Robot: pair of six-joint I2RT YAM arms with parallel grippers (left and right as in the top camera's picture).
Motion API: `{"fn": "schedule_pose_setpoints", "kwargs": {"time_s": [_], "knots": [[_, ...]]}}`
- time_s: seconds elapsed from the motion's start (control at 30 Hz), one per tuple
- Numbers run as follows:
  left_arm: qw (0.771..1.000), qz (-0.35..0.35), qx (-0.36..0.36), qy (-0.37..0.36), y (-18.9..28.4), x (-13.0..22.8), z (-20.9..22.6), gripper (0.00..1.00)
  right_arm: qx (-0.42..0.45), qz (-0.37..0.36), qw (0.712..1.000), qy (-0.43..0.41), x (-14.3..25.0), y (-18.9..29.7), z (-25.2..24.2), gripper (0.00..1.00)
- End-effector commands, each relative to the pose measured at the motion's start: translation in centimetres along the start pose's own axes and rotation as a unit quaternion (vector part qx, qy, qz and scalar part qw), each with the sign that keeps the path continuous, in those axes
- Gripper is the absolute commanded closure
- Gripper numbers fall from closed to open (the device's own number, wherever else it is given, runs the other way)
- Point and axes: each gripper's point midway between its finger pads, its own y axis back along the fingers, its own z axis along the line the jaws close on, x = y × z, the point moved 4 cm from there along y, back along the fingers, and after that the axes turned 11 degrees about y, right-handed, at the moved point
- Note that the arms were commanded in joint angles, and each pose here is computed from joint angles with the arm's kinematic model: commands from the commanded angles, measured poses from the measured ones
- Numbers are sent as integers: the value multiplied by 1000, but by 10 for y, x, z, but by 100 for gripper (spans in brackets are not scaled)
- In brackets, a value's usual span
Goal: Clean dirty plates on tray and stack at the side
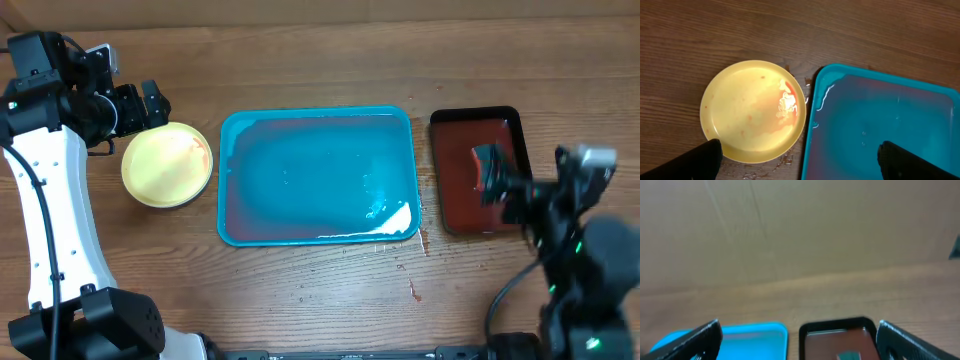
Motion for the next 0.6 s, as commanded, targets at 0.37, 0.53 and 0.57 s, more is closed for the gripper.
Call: {"fn": "schedule_pose_setpoints", "kwargs": {"time_s": [0.37, 0.53, 0.57], "knots": [[1000, -3, 4, -10, 1, -2, -2, 0, 20, -92, 996, 6, 103, 9, -4, 0], [1000, -3, 4, -10, 1, -2, -2, 0, 20, -84, 996, 6, 117, 9, -3, 0], [1000, -3, 4, -10, 1, -2, -2, 0, 17, -77, 997, 3, 120, 9, -3, 0]]}}
